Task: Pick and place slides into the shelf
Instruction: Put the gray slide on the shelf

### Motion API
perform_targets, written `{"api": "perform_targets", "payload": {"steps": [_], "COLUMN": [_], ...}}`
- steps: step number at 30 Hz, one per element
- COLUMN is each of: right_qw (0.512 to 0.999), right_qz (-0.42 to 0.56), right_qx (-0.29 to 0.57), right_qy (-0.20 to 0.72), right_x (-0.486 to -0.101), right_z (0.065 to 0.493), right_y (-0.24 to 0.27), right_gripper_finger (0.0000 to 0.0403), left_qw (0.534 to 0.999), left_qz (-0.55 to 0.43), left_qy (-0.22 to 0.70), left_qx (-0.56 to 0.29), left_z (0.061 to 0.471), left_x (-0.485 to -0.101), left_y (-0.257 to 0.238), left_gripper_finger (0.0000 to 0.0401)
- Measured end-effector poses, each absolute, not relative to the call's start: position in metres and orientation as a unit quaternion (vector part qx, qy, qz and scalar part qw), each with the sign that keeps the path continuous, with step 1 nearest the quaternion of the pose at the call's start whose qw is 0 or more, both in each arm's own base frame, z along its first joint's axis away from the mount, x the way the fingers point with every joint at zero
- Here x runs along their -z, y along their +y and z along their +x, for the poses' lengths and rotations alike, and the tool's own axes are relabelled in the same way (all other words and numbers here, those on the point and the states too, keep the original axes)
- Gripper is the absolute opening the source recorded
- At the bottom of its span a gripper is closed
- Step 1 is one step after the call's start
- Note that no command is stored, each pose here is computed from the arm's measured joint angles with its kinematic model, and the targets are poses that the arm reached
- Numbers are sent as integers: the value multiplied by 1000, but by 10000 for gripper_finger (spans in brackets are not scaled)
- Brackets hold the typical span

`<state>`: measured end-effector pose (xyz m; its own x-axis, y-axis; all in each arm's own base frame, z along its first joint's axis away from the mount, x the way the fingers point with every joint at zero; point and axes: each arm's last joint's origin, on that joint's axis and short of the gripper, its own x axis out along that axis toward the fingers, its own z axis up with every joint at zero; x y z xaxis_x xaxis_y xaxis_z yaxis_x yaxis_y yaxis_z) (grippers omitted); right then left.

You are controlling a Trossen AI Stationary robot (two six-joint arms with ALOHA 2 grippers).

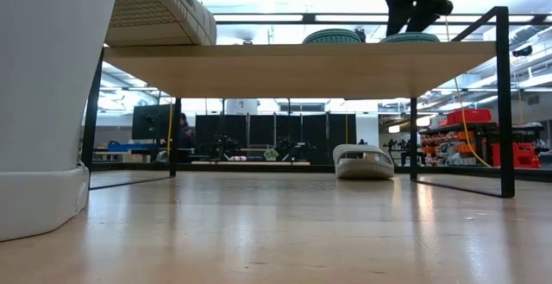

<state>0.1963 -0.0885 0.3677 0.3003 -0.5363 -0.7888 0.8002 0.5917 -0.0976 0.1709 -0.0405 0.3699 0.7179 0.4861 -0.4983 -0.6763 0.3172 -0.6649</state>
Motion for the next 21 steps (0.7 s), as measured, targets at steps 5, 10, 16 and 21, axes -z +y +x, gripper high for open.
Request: {"api": "perform_targets", "payload": {"steps": [5, 10, 16, 21], "right_qw": [784, 809, 796, 753], "right_qz": [184, 246, 326, 402], "right_qx": [456, 433, 384, 345], "right_qy": [379, 314, 336, 391], "right_x": [-372, -376, -350, -307], "right_z": [183, 171, 164, 172], "right_y": [-127, -167, -213, -246], "right_gripper_finger": [293, 293, 293, 293], "left_qw": [818, 823, 817, 832], "left_qz": [-445, -419, -404, -390], "left_qy": [78, 76, 99, 111], "left_qx": [-356, -377, -400, -379], "left_z": [180, 185, 186, 184], "left_x": [-377, -380, -379, -383], "left_y": [-29, -8, 28, 58], "left_gripper_finger": [286, 286, 286, 286]}}
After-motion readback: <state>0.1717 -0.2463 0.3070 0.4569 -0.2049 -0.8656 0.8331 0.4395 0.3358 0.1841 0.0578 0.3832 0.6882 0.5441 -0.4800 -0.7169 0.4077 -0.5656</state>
